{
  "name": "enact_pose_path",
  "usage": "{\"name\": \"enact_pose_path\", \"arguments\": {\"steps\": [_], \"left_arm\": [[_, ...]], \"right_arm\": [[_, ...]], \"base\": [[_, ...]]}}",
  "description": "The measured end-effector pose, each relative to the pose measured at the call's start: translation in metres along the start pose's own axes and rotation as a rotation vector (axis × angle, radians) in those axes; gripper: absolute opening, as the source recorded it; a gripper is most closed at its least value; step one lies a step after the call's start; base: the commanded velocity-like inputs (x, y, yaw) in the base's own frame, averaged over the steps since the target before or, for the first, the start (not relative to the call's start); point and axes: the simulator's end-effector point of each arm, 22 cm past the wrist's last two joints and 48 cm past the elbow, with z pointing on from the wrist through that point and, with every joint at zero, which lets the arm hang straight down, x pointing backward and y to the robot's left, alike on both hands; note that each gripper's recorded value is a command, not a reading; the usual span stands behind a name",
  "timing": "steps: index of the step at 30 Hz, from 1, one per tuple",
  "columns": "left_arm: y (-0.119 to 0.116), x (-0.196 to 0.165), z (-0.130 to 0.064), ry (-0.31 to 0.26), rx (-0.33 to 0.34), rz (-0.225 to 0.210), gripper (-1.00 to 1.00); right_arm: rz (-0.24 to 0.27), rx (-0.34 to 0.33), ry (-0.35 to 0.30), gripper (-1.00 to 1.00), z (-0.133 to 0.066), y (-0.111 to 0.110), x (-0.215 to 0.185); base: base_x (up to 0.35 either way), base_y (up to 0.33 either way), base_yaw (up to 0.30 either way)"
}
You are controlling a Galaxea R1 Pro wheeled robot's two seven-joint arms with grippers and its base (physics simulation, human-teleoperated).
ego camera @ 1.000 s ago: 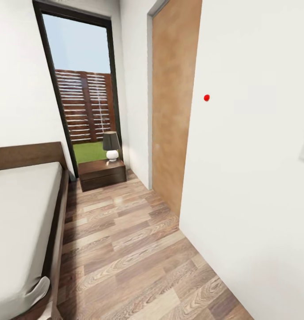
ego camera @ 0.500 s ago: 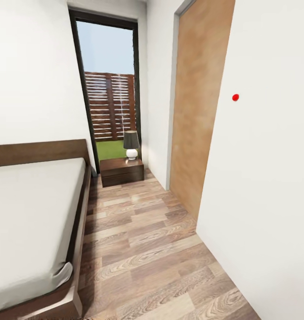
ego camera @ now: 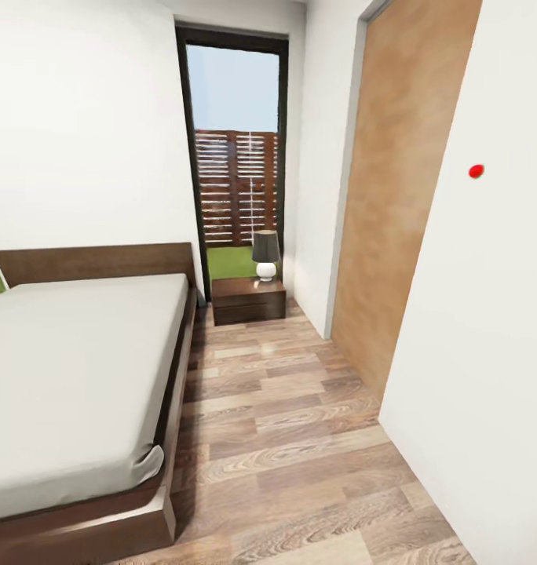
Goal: In the bedroom, move the book from the bed onto either nightstand, and place the two sandals side by side next to the bed.
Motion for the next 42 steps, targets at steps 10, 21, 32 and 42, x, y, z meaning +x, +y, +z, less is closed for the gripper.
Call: {"name": "enact_pose_path", "arguments": {"steps": [10,21,32,42], "left_arm": [[0.0000,-0.0003,0.0000,0.000,0.000,0.000,1.00],[0.0000,-0.0003,0.0000,0.000,0.000,0.000,1.00],[0.0000,-0.0004,0.0000,-0.001,0.000,0.000,1.00],[0.0000,-0.0001,0.0000,0.000,0.000,0.000,1.00]], "right_arm": [[-0.001,0.000,-0.001,1.00,0.0000,-0.0001,-0.0002],[0.000,0.005,-0.005,1.00,0.0000,-0.0011,-0.0012],[0.001,0.007,0.002,1.00,0.0000,-0.0021,0.0004],[-0.004,0.006,-0.004,1.00,0.0000,-0.0012,-0.0010]], "base": [[0.000,0.000,0.294],[0.000,0.000,0.294],[0.000,0.000,0.294],[0.000,0.000,0.296]]}}
